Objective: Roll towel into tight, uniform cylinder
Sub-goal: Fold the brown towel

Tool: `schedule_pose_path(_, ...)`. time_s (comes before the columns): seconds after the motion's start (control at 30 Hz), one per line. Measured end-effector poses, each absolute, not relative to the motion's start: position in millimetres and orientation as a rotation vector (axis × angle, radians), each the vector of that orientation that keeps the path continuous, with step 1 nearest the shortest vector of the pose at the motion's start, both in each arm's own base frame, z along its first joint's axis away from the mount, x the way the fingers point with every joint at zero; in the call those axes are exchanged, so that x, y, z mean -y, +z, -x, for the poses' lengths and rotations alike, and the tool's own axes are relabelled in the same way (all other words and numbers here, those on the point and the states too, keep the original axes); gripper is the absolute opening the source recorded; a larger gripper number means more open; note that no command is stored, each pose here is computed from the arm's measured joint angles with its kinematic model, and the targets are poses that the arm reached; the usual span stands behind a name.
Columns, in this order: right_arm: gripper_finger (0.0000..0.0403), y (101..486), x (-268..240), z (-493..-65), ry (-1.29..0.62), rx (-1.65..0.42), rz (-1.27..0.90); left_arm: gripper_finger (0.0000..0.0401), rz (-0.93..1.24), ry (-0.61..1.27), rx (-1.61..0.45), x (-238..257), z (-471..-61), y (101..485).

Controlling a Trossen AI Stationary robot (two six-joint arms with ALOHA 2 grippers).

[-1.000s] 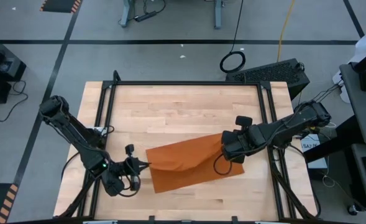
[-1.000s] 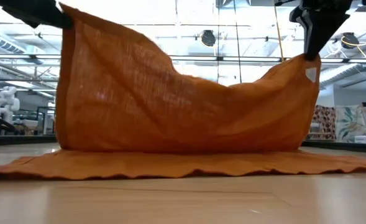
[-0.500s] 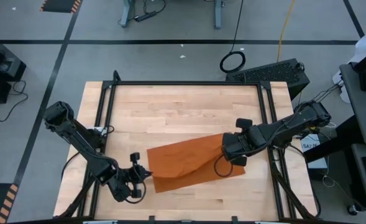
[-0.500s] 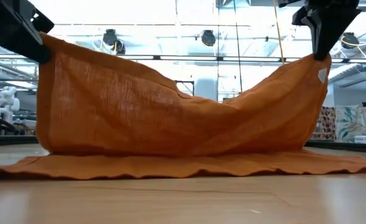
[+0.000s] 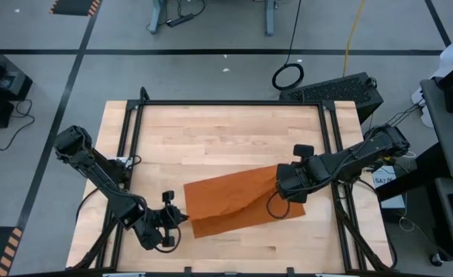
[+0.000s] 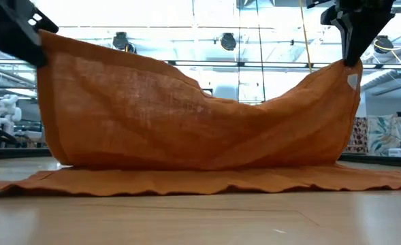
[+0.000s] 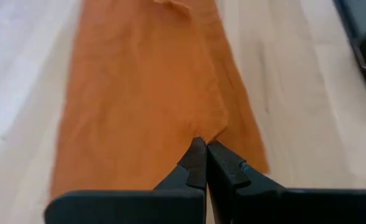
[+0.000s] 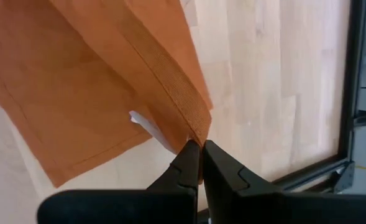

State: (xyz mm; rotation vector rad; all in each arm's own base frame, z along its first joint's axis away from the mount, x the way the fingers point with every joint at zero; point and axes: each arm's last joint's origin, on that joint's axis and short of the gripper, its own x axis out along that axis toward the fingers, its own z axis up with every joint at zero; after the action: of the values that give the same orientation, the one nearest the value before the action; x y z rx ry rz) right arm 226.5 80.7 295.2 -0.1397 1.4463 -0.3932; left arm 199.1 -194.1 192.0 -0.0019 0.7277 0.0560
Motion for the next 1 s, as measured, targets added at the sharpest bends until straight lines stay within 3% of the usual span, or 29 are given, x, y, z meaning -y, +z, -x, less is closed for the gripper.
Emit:
schedule_pose_path(0.43,0.0004,294,-90,-231,-0.292,-1.418,0.084,0.0002,0.048,-0.023,-0.762,199,-199,192)
schedule_pose_path(0.7,0.0004,293,-98,-228,-0.254,-1.431,0.077,0.0002,0.019,-0.017,-0.799,207,-206,169)
schedule_pose_path(1.0,0.0004,265,-107,-217,-0.274,-1.491,0.073,0.0002,0.029,-0.027,-0.794,212,-210,162)
